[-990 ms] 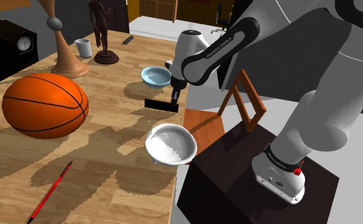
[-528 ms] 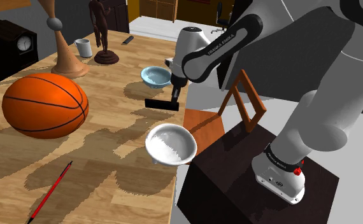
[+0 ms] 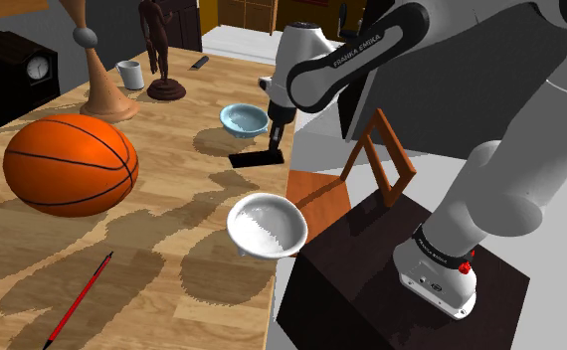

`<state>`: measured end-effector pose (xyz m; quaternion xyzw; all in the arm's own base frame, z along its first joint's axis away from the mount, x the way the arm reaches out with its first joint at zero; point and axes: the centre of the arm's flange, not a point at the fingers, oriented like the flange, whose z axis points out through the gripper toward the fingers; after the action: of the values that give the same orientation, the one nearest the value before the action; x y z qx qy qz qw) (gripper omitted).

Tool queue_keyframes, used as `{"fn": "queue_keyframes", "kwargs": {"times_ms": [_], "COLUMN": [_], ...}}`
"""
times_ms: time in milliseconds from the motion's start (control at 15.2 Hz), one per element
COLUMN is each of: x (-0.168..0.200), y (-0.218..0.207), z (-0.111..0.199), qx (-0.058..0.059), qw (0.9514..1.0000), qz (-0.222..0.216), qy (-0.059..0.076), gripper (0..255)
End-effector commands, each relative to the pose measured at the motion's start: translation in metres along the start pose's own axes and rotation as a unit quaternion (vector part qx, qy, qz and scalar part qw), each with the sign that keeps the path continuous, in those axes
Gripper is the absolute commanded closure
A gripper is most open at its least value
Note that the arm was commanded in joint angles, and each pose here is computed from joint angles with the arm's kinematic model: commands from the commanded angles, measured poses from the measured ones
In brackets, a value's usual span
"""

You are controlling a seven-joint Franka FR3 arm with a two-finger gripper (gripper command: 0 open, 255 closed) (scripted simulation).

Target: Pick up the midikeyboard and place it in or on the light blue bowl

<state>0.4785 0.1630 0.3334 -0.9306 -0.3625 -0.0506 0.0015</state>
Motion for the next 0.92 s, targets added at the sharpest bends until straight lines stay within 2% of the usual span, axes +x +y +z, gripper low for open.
{"fn": "queue_keyframes", "kwargs": {"times_ms": [0, 858], "x": [0.001, 0.008], "y": [0.001, 0.004], "z": [-0.012, -0.080], "qx": [0.000, 0.000], "qw": [1.0000, 1.0000], "qz": [0.000, 0.000], "qy": [0.000, 0.000], "gripper": [255, 255]}}
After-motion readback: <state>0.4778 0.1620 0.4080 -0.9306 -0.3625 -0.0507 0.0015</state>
